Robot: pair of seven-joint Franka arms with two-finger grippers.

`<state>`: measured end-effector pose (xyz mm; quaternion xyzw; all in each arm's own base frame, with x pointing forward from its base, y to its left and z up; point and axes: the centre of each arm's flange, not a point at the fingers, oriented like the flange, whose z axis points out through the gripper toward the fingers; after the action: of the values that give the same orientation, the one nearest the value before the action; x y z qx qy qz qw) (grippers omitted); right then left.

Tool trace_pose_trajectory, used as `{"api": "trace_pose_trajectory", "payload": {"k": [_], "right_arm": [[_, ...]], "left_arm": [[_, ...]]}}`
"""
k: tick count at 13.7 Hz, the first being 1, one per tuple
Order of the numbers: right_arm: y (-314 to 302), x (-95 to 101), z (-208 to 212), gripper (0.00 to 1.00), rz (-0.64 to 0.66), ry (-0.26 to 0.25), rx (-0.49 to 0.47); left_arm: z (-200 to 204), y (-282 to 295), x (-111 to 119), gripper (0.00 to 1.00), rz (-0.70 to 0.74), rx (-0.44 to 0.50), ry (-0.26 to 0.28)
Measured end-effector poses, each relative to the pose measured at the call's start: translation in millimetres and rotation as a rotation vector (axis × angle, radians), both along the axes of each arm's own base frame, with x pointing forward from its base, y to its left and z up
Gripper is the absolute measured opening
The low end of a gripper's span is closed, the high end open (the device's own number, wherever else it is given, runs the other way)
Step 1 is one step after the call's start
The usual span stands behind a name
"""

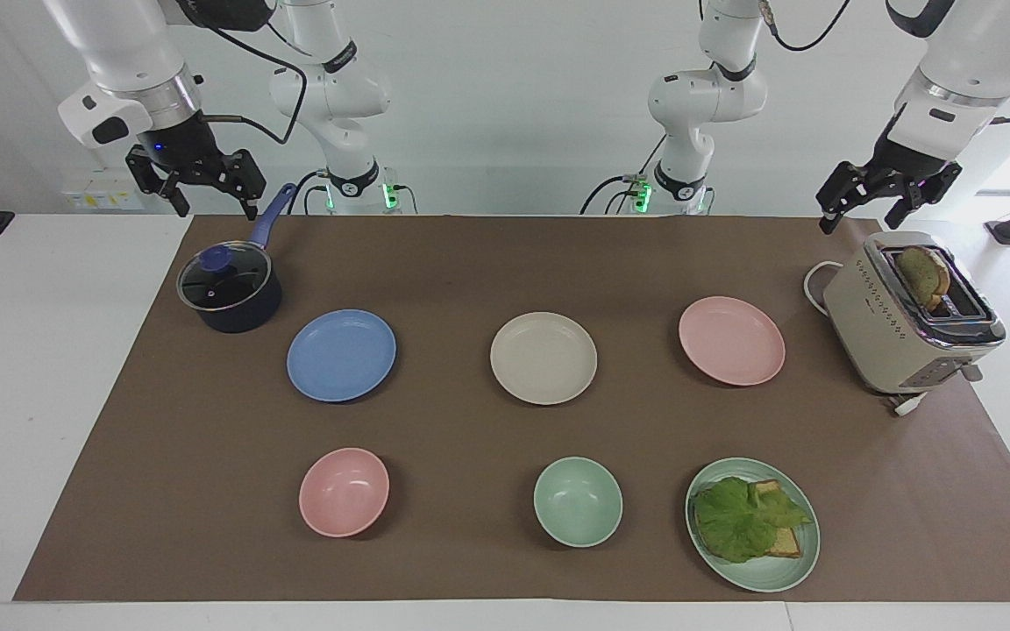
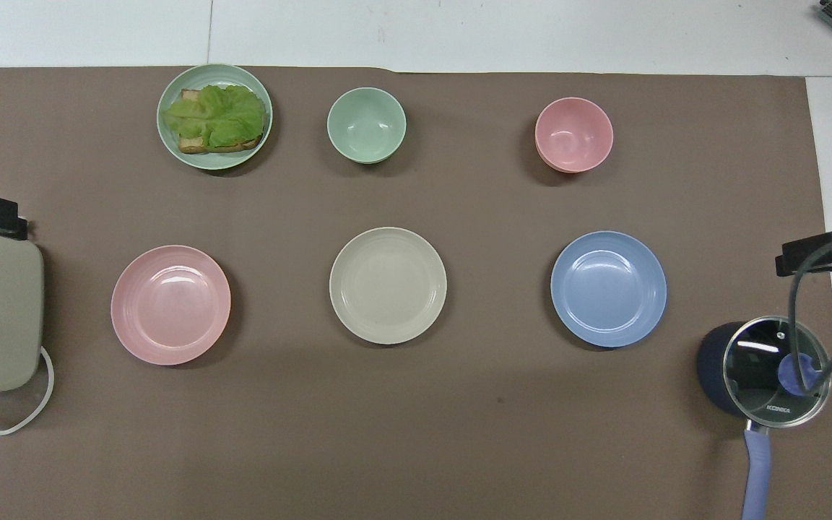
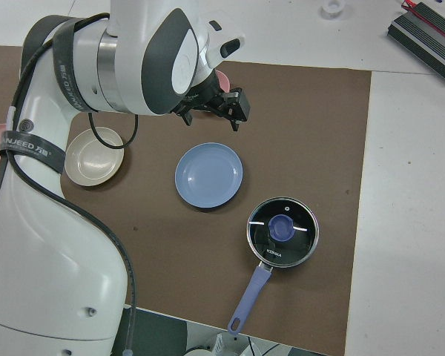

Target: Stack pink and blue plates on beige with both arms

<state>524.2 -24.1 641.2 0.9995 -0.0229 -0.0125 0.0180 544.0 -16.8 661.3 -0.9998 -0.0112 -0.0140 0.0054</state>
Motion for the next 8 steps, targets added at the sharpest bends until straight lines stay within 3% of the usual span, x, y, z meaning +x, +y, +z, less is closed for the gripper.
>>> {"api": "trace_pose_trajectory", "payload": {"k": [4,8], "right_arm": [[0.0,0.0,0.0,1.00,0.000,0.000,0.000],[0.0,0.0,0.0,1.00,0.000,0.000,0.000]], "left_arm": [[-1.1,0.5,0.0,1.00,0.001,0.000,0.002],[-35.3,3.3,3.3,1.00,0.006,0.001,0.054]]}}
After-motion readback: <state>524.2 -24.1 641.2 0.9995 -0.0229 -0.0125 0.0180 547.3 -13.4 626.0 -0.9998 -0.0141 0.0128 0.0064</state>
